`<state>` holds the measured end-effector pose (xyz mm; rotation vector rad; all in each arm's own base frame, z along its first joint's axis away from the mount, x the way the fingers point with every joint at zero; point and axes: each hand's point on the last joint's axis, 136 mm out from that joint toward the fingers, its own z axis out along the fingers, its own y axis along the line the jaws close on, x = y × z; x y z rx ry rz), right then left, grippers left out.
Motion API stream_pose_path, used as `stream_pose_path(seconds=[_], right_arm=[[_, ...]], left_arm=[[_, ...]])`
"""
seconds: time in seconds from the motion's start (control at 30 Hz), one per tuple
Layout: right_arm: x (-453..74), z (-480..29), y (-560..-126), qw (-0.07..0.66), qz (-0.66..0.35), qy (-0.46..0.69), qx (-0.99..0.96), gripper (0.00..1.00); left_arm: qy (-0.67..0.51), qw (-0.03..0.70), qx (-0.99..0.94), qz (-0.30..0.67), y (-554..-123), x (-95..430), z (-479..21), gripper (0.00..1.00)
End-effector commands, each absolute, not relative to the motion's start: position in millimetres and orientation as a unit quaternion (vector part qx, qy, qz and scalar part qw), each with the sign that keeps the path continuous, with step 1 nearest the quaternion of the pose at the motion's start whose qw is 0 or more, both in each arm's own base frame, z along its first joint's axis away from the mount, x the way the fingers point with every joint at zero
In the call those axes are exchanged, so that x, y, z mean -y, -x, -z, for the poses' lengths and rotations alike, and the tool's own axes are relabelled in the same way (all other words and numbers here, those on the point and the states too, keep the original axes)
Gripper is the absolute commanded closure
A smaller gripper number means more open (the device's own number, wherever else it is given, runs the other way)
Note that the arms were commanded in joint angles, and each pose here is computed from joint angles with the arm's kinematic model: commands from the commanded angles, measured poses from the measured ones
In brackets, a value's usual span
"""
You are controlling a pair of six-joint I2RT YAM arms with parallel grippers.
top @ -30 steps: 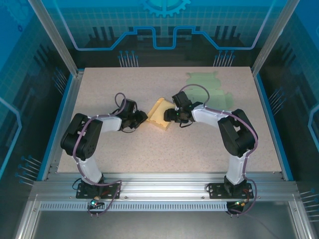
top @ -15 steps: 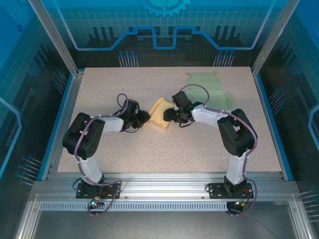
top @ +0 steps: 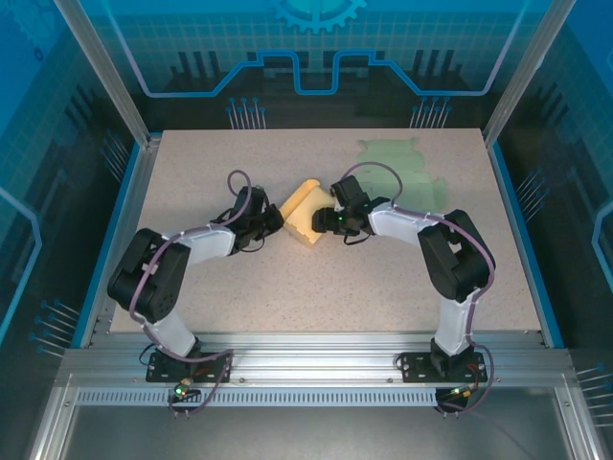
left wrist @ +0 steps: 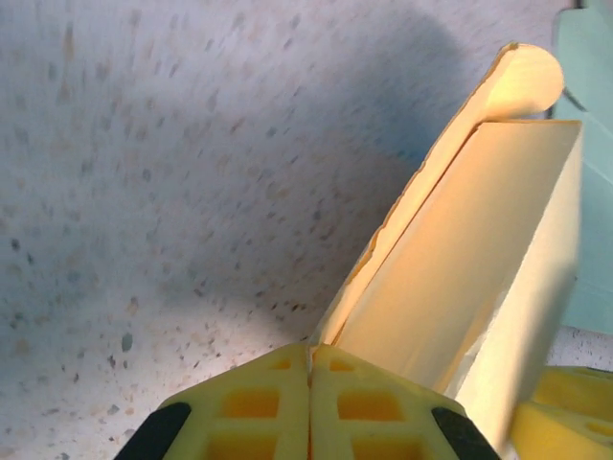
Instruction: Fold the paper box
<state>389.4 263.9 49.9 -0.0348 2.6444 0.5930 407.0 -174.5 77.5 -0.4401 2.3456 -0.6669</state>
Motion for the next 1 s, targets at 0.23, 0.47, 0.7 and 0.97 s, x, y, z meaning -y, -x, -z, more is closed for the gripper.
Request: stream_pose_path(seconds=[0.23, 0.47, 0.7, 0.97], right_arm=[[-284, -26, -380, 0.191, -0.266, 0.011, -0.945, 0.31], [-272, -24, -371, 0.192, -0.252, 0.008, -0.948, 0.3], [-265, -25, -365, 0.193, -0.242, 0.01, -0.951, 0.29], [-266, -37, -373, 0.205, -0.236, 0.02, -0.95, 0.29]], left_arm=[[-0.051, 0.451, -0.861, 0.231, -395, 216, -159, 0.86], [-0.1, 0.441, -0.869, 0.201, -380, 230, -133, 0.76], [-0.082, 0.441, -0.88, 0.155, -389, 217, -115, 0.75], [-0.107, 0.439, -0.88, 0.146, -389, 218, -115, 0.56]])
